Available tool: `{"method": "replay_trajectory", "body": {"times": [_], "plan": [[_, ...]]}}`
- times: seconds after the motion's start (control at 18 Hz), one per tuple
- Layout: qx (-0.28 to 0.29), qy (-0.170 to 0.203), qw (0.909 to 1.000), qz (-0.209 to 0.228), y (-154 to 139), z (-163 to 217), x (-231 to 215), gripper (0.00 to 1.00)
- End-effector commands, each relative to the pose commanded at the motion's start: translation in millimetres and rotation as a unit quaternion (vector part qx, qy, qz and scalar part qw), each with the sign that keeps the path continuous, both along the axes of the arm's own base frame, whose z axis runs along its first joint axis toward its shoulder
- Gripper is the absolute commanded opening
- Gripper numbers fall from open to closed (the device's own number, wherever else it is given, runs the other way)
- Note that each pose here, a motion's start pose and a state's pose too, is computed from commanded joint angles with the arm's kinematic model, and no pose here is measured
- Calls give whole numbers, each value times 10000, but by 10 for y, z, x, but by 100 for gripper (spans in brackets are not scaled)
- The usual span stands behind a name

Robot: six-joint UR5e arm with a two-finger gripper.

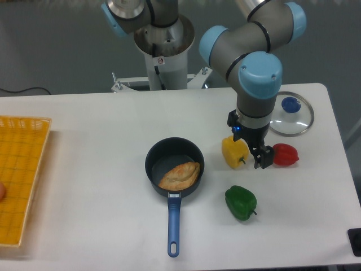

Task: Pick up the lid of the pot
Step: 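Raise the gripper from beside the red pepper toward the glass lid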

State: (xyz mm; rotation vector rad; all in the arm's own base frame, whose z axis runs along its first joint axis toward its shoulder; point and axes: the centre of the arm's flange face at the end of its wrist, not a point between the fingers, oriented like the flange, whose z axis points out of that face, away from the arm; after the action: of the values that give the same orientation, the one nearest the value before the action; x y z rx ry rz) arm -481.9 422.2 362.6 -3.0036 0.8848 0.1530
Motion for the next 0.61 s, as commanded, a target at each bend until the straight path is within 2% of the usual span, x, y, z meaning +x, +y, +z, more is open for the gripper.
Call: {"method": "replay_trajectory", "body": {"times": [0.28, 0.44, 0.61], "plan": [[0, 0, 10000, 76, -82, 12, -49, 100], [-66, -18, 9998, 188, -258, -26, -145, 100], [-97, -17, 9999, 83, -389, -29, -227, 100]]}}
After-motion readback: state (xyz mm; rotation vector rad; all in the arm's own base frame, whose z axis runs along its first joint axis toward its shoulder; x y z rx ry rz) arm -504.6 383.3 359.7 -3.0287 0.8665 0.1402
